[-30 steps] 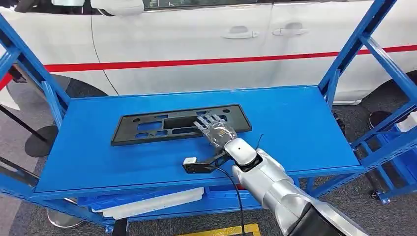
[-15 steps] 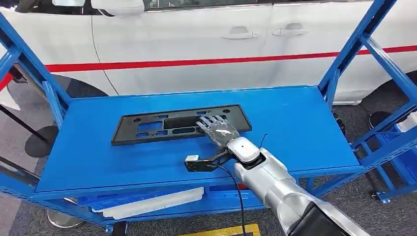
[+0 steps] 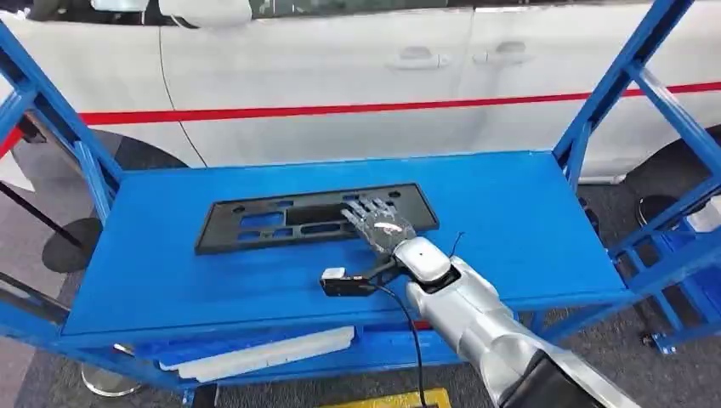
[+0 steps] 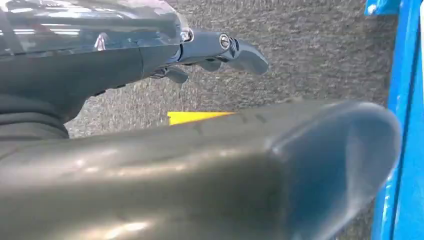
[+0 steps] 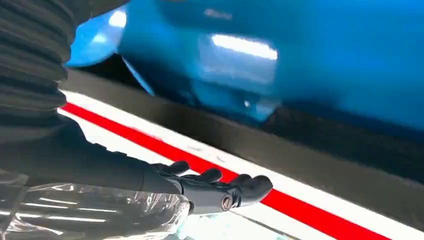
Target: Take the parts from the cabinet and place them on the table.
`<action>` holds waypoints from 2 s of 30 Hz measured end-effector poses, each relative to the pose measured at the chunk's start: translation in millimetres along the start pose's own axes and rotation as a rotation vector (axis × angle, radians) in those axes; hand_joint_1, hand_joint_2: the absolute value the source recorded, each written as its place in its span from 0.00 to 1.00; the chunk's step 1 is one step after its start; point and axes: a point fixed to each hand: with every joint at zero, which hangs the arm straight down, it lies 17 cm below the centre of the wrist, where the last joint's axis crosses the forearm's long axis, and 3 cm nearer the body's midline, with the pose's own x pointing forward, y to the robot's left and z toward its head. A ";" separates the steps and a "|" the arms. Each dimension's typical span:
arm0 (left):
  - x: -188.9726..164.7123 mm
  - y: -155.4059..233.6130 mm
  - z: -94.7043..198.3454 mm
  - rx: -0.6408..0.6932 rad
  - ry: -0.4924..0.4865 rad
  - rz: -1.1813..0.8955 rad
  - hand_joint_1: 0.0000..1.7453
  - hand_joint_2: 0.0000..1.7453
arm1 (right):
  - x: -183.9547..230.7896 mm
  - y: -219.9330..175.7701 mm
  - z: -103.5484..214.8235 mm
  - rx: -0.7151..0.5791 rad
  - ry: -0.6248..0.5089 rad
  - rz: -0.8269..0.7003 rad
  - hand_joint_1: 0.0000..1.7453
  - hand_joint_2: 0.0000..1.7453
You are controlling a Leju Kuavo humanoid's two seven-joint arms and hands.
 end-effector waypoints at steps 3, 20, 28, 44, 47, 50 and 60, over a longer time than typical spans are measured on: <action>0.8 -0.1 -0.2 -0.001 0.000 -0.001 0.00 0.00 | 0.5 -5.6 -2.5 -0.006 -0.003 0.012 0.00 1.00; -1.4 -3.3 0.5 -0.007 0.020 -0.001 0.00 0.00 | 11.9 -5.4 -4.5 0.004 -0.021 0.011 0.00 1.00; -16.8 -2.7 3.5 -0.005 0.032 -0.007 0.00 0.00 | 10.7 -5.4 -4.4 0.005 -0.023 0.014 1.00 1.00; -1.7 0.0 0.2 0.018 0.027 0.001 0.00 0.00 | 19.2 0.5 -3.9 0.044 -0.056 -0.028 0.71 0.00; -5.9 2.5 0.3 0.025 0.033 -0.001 0.00 0.00 | 22.4 2.8 -3.1 0.050 -0.068 -0.027 0.24 0.00; -6.9 3.0 0.3 0.026 0.034 -0.001 0.00 0.00 | 24.2 4.3 -2.6 0.053 -0.069 -0.030 0.00 0.00; -9.7 6.4 0.4 0.038 0.032 -0.004 0.00 0.00 | 26.6 15.0 1.4 0.072 -0.074 -0.038 0.00 0.00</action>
